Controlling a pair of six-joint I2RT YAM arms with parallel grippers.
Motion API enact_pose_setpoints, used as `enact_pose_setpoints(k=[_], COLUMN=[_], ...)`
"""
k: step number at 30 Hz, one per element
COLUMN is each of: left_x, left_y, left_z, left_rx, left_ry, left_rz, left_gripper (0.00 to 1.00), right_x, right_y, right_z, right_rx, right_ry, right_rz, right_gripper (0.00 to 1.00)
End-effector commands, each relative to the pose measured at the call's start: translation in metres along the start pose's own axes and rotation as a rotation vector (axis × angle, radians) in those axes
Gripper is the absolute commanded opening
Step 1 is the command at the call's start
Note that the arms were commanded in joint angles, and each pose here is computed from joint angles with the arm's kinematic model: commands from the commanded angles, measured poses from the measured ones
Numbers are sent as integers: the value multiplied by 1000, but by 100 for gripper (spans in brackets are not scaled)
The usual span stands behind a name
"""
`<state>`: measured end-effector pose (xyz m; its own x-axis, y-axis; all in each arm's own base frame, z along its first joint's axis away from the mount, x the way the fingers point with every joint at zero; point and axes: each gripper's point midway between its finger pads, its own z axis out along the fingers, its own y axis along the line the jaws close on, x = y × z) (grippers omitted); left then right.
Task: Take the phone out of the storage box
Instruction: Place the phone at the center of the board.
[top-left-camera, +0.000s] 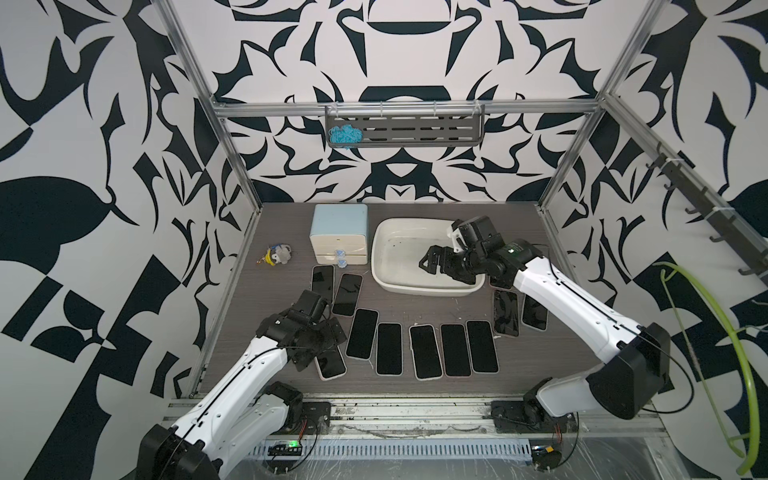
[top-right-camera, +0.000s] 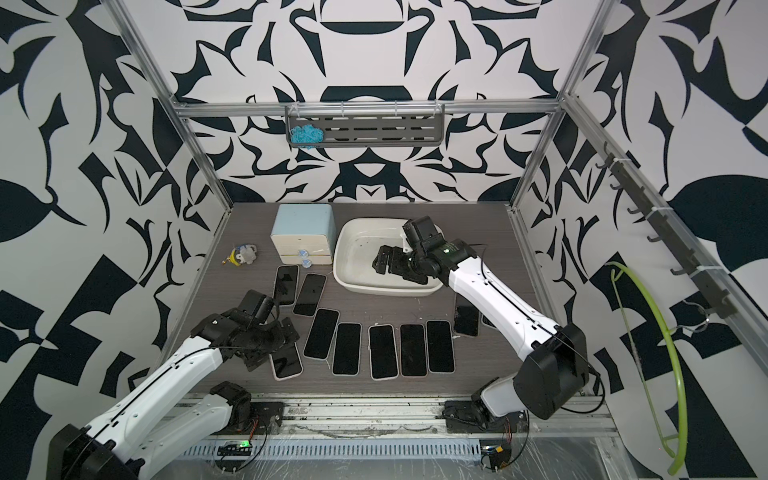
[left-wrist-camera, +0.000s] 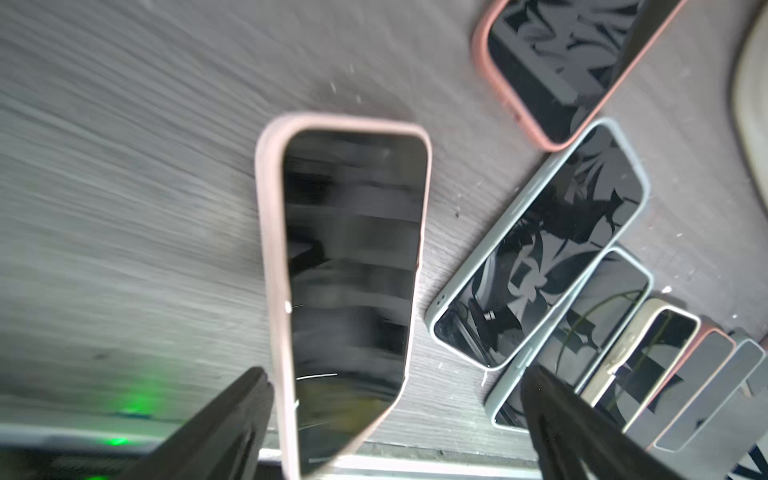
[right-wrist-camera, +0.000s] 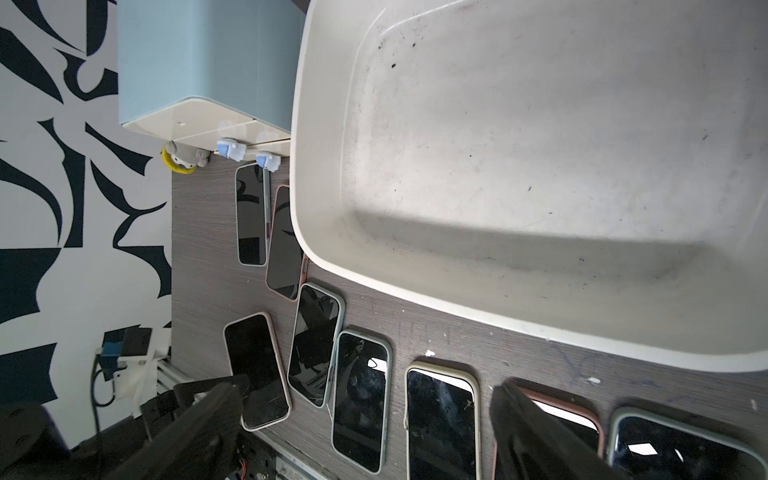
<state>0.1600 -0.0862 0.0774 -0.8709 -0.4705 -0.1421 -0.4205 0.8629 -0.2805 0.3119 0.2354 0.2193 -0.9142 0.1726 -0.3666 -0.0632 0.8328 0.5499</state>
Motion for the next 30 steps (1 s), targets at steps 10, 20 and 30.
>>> enact_pose_setpoints(k=[10, 20, 30], left_x=[-38, -110, -144], left_y=[9, -26, -19], left_z=[-26, -80, -92], left_rx=[-124, -42, -36], left_ry=[-148, -535, -813], left_rz=[57, 238, 392], left_gripper=[100, 100, 100], right_x=[-7, -37, -50], right_y=[-28, -143, -260], right_z=[-59, -109, -56], right_rx=[14, 345, 549], right_ry=[-163, -456, -547], right_rz=[14, -148, -199], right_gripper=[99, 100, 99])
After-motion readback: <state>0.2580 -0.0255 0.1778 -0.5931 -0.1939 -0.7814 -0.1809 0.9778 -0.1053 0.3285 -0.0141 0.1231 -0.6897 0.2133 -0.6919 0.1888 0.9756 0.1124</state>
